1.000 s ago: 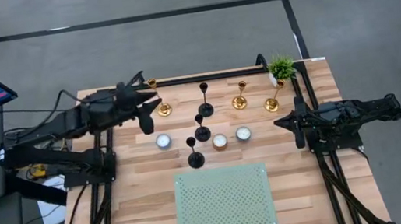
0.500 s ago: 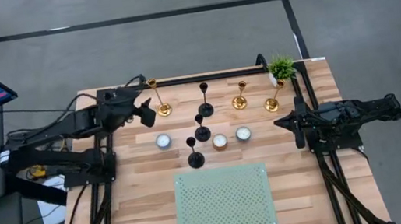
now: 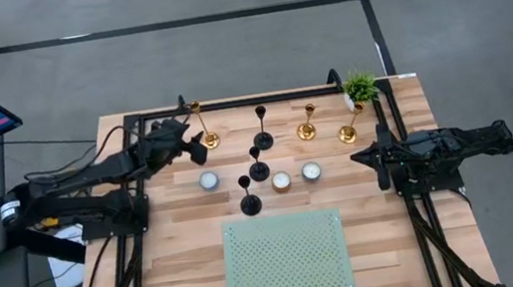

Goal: Pick & Place candle stick holders
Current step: Put the left gold candle holder on the shelf

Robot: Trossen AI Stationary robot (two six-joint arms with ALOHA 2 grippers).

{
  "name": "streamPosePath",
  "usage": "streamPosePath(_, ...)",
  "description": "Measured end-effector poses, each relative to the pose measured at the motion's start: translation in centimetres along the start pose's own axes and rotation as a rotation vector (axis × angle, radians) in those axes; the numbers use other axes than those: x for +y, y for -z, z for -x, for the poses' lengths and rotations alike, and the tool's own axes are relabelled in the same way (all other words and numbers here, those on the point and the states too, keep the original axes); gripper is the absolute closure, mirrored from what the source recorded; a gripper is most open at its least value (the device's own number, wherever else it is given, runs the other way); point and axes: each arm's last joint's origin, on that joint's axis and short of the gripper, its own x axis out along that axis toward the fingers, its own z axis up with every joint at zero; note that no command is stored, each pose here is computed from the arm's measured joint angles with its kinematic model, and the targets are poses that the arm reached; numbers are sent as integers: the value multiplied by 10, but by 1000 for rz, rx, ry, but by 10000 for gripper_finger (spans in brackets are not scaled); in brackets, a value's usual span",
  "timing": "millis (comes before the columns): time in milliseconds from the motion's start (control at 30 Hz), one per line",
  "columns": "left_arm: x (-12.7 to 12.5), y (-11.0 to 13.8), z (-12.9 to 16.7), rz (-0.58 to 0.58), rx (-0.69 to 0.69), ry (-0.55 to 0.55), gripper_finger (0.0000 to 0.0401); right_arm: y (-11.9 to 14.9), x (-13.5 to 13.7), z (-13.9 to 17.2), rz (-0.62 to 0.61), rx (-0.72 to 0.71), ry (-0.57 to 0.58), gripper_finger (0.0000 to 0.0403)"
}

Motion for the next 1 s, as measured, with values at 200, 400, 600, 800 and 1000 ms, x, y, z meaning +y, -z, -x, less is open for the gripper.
streamPosePath(200, 16, 13, -15, 39, -50, 26, 160, 0, 0, 0, 0, 0, 0, 397)
streamPosePath(400, 23, 20, -35, 42, -9, 66, 160, 0, 0, 0, 0, 0, 0, 397)
streamPosePath(600, 23, 22, -53, 14, -34, 59, 160, 0, 0, 0, 0, 0, 0, 397)
streamPosePath(800, 25, 22, -61, 10, -54, 44, 160, 0, 0, 0, 0, 0, 0, 397)
streamPosePath(1000, 26, 16, -61, -46, -116, 39, 196, 0, 0, 0, 0, 0, 0, 397)
